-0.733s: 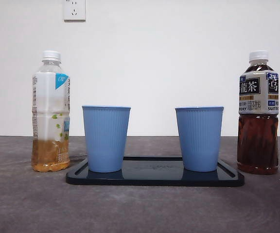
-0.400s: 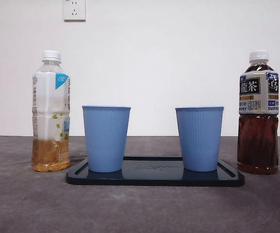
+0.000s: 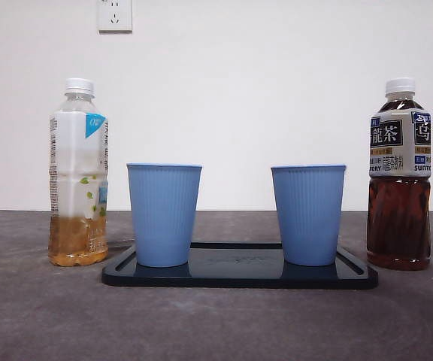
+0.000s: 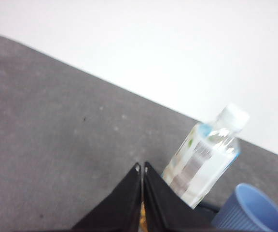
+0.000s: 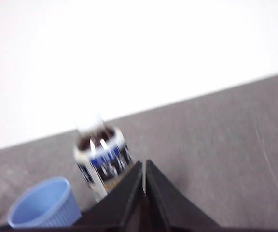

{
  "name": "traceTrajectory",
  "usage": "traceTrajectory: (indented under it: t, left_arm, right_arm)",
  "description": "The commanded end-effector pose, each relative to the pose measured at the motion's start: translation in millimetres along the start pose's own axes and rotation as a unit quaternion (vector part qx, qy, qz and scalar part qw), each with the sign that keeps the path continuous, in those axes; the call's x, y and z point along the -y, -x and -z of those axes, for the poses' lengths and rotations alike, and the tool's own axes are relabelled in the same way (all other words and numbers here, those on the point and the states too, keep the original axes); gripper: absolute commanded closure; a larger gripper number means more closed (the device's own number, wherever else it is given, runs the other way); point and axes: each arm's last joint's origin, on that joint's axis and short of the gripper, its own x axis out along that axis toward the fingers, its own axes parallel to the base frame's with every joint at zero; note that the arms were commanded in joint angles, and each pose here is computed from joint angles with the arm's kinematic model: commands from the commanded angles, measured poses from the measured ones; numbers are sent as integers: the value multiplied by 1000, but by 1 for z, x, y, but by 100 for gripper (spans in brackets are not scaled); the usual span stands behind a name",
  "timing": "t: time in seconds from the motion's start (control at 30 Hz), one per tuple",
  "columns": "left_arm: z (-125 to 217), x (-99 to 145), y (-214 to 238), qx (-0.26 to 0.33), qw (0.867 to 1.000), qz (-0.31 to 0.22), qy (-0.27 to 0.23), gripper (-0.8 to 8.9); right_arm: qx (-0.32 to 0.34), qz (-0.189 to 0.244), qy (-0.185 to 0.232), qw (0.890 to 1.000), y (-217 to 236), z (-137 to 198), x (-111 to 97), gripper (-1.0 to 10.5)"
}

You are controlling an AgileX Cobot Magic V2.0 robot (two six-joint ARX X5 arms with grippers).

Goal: Pour the drink into the cup

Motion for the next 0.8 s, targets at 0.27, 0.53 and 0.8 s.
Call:
traceTrajectory:
  t: [0.27, 0.53, 0.8]
  left_arm:
    - [-52, 28, 9, -82, 993, 32, -72, 804]
    - [-65, 41, -4, -224, 961, 115, -111, 804]
    - [-65, 47, -11, -332, 916, 191, -121, 804]
  right_arm:
    - [-53, -16, 31, 998, 10, -51, -21, 941]
    - [-212, -88, 75, 970, 4, -70, -34, 941]
    - [-340, -146, 71, 926, -1, -71, -38, 941]
